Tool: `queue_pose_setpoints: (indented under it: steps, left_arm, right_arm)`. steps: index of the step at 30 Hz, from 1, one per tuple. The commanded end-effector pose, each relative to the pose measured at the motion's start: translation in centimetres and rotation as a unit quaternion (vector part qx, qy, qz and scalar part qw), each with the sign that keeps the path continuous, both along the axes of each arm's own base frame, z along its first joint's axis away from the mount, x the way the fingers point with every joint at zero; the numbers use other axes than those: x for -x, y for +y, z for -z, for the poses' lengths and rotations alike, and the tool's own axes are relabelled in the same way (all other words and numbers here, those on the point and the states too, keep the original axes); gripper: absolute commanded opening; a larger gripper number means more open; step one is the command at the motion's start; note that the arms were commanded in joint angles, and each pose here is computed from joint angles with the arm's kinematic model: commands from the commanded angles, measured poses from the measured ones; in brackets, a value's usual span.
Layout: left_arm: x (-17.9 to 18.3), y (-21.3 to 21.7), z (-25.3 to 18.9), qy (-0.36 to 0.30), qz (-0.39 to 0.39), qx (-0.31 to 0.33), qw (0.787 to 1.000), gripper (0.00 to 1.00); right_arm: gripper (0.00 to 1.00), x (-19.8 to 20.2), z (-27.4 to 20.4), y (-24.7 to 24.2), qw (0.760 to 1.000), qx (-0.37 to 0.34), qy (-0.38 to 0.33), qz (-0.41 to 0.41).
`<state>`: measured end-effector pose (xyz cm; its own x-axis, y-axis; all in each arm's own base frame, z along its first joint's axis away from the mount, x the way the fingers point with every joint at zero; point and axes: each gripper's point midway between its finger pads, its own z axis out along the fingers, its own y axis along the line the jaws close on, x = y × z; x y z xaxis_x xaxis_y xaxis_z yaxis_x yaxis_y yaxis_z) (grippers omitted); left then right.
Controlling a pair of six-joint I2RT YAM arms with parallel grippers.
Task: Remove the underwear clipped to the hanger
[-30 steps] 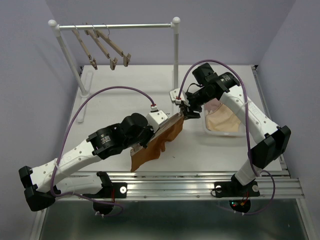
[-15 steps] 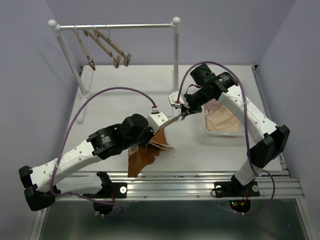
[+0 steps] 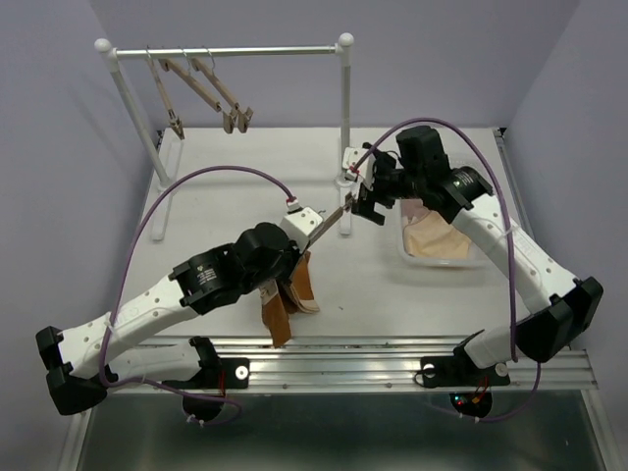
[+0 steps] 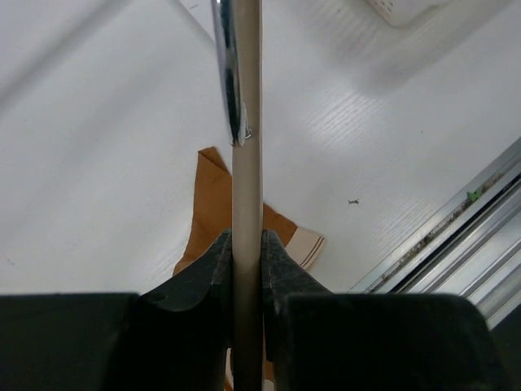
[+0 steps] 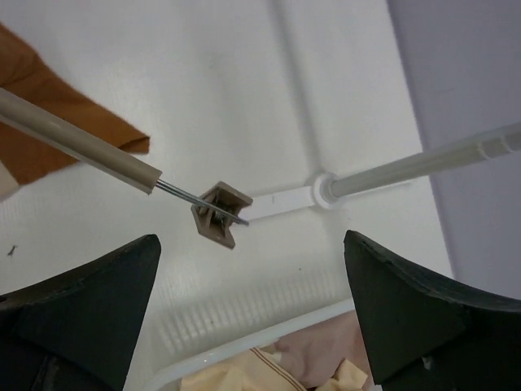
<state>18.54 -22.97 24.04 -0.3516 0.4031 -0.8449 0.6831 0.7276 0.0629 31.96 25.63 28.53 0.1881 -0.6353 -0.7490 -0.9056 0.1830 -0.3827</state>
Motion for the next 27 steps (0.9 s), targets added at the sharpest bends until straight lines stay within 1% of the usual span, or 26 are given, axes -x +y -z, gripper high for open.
queue_pose_setpoints:
  steps: [1,2,3,4,5,6,7,8,9,10,11,13,14,15,16,17,18,19,20,21,23,25,26,27]
  left_arm:
    - [-2.2,0.0,-2.1,-0.019,-0.101,0.089,0.991,0.0]
    - [-2.6,-0.3,-2.6,-0.019,-0.118,0.116,0.986,0.0]
    - [-2.8,-0.9,-2.5,-0.005,-0.129,0.141,0.982,0.0]
    - [-3.3,-1.5,-2.9,-0.004,-0.137,0.165,0.977,0.0]
    - [-3.9,-1.9,-2.5,0.0,-0.15,0.169,0.974,0.0]
    - [-4.5,-2.2,-2.7,0.014,-0.175,0.195,0.965,0.0]
    - [-5.0,-2.4,-2.7,0.021,-0.184,0.206,0.961,0.0]
    - [-6.3,-2.6,-3.2,0.021,-0.194,0.229,0.954,0.0]
    - [-6.3,-3.9,-2.9,0.041,-0.168,0.242,0.955,0.0]
    - [-6.6,-4.4,-2.5,0.047,-0.153,0.247,0.956,0.0]
    - [-7.1,-5.1,-3.2,0.044,-0.138,0.269,0.952,0.0]
    - [-8.0,-5.3,-2.8,0.058,-0.136,0.28,0.949,0.0]
    - [-8.4,-5.5,-3.4,0.054,-0.131,0.296,0.944,0.0]
    - [-8.6,-5.5,-3.6,0.056,-0.128,0.305,0.942,0.0]
    - [-8.7,-5.5,-3.4,0.057,-0.124,0.309,0.941,0.0]
    - [-8.8,-5.7,-4.2,0.053,-0.12,0.33,0.935,0.0]
    - [-8.6,-5.6,-4.2,0.057,-0.109,0.339,0.933,0.0]
    - [-8.6,-5.9,-5.2,0.049,-0.095,0.359,0.927,0.0]
    - [-8.3,-6.1,-5.6,0.051,-0.083,0.37,0.924,0.0]
    - [-7.8,-6.3,-6.1,0.056,-0.067,0.382,0.92,0.0]
    - [-7.6,-6.4,-6.1,0.061,-0.06,0.396,0.914,0.0]
    - [-7.0,-6.7,-6.7,0.061,-0.04,0.414,0.907,0.0]
    - [-6.9,-6.7,-7.0,0.059,-0.036,0.421,0.905,0.0]
    - [-6.7,-6.7,-7.2,0.056,-0.031,0.424,0.903,0.0]
  right_arm:
    - [1.0,-2.7,-7.2,-0.1,0.984,-0.125,-0.072,0.109]
    - [1.0,-2.9,-7.4,-0.4,0.978,-0.146,-0.058,0.139]
    - [1.0,-2.9,-6.4,-0.6,0.975,-0.152,-0.043,0.156]
    - [1.0,-3.0,-7.4,-0.9,0.964,-0.189,-0.04,0.184]
    - [1.0,-3.3,-7.5,-1.4,0.956,-0.208,-0.033,0.203]
    - [1.0,-3.2,-7.8,-1.4,0.946,-0.24,-0.029,0.214]
    - [1.0,-3.5,-7.4,-1.3,0.937,-0.259,-0.014,0.232]
    - [1.0,-3.5,-8.3,-2.1,0.905,-0.318,0.017,0.281]
    - [1.0,-3.7,-8.5,-2.6,0.883,-0.354,0.038,0.306]
    - [1.0,-3.7,-7.9,-2.5,0.868,-0.378,0.056,0.317]
    - [1.0,-3.0,-8.1,-2.4,0.848,-0.41,0.089,0.323]
    - [1.0,-2.4,-8.7,-2.0,0.835,-0.443,0.105,0.308]
    - [1.0,-1.9,-7.7,-1.6,0.824,-0.455,0.14,0.308]
    - [1.0,-1.2,-7.8,-1.5,0.818,-0.466,0.152,0.301]
    - [1.0,-1.1,-8.4,-1.7,0.808,-0.489,0.152,0.293]
    - [1.0,-0.6,-6.7,-1.4,0.791,-0.5,0.189,0.296]
    - [1.0,0.0,-6.8,-1.4,0.784,-0.515,0.196,0.287]
    - [1.0,0.3,-8.0,-1.2,0.774,-0.544,0.191,0.261]
    - [1.0,0.8,-7.8,-0.9,0.762,-0.558,0.211,0.251]
    - [1.0,1.3,-7.0,-0.5,0.763,-0.557,0.225,0.237]
    - [1.0,1.5,-7.9,-0.3,0.757,-0.574,0.226,0.215]
    - [1.0,1.9,-7.8,0.2,0.751,-0.579,0.245,0.199]
    - [1.0,2.3,-8.7,0.4,0.747,-0.592,0.246,0.178]
    - [1.0,2.4,-8.7,0.4,0.741,-0.598,0.251,0.173]
